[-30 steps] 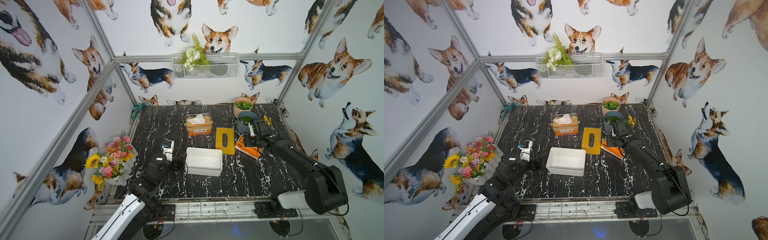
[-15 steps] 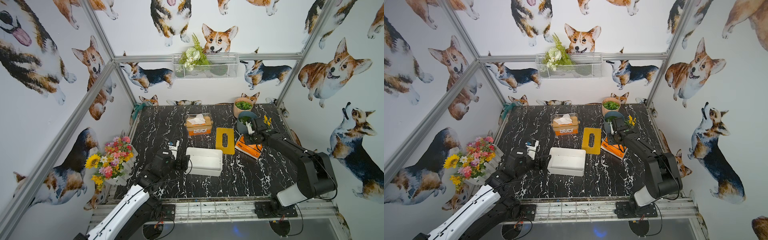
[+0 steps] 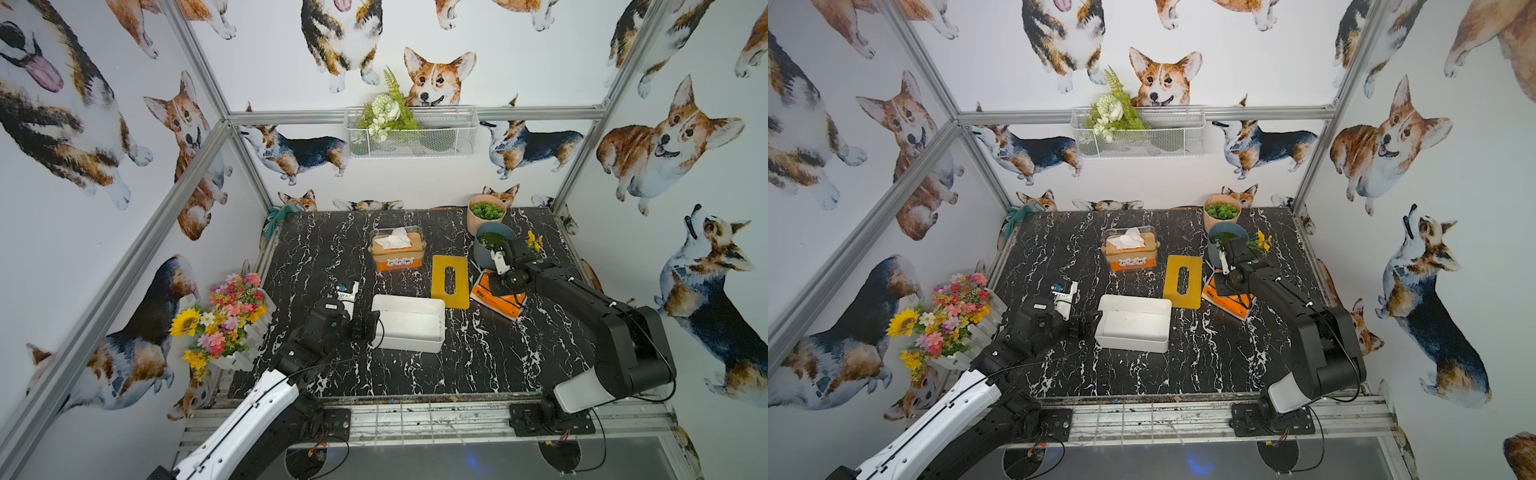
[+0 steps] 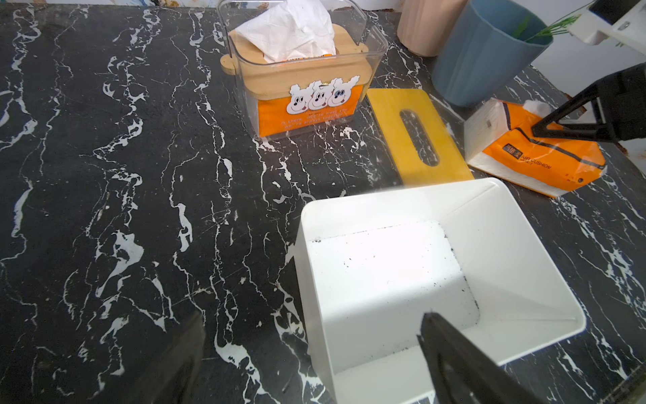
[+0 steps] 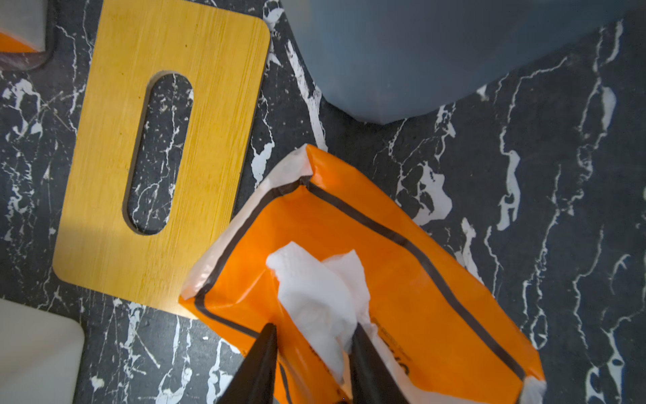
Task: Put the tissue paper into the tissue box
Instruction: Pick up the paper towel from the center of the board.
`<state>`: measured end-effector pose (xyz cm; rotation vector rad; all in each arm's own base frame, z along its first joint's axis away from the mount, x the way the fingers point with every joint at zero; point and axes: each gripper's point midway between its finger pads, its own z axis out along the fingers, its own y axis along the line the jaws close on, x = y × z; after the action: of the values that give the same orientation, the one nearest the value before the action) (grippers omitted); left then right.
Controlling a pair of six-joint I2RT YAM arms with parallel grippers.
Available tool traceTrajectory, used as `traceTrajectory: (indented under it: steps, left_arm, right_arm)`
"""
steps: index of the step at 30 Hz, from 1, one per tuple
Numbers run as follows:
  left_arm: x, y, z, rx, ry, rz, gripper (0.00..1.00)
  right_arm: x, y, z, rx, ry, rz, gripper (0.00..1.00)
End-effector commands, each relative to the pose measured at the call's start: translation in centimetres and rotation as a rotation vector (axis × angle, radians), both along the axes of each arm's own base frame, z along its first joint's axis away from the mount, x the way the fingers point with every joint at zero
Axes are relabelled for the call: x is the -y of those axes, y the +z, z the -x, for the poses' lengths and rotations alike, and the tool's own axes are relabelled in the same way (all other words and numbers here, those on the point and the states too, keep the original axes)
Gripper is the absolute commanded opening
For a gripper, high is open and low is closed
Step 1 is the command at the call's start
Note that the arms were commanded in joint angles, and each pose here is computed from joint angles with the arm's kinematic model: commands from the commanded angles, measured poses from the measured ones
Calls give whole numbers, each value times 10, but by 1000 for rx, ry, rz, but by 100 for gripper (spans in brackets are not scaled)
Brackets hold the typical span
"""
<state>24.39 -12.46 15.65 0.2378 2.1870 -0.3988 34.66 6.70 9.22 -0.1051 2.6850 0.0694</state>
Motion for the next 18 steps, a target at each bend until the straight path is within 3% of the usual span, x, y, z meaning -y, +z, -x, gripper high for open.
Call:
traceTrajectory:
  steps: [1, 8, 18]
  left_arm:
    - [1, 4, -2, 18, -4, 8, 100]
    - [1, 5, -1, 23, -7, 10, 100]
    - [2, 6, -1, 23, -8, 13, 100]
  right_arm:
    - [2, 0, 13, -35, -9, -4, 35]
    - [4, -2, 26, -76, -15, 2, 26]
    - [-10, 7, 30, -82, -7, -93, 0]
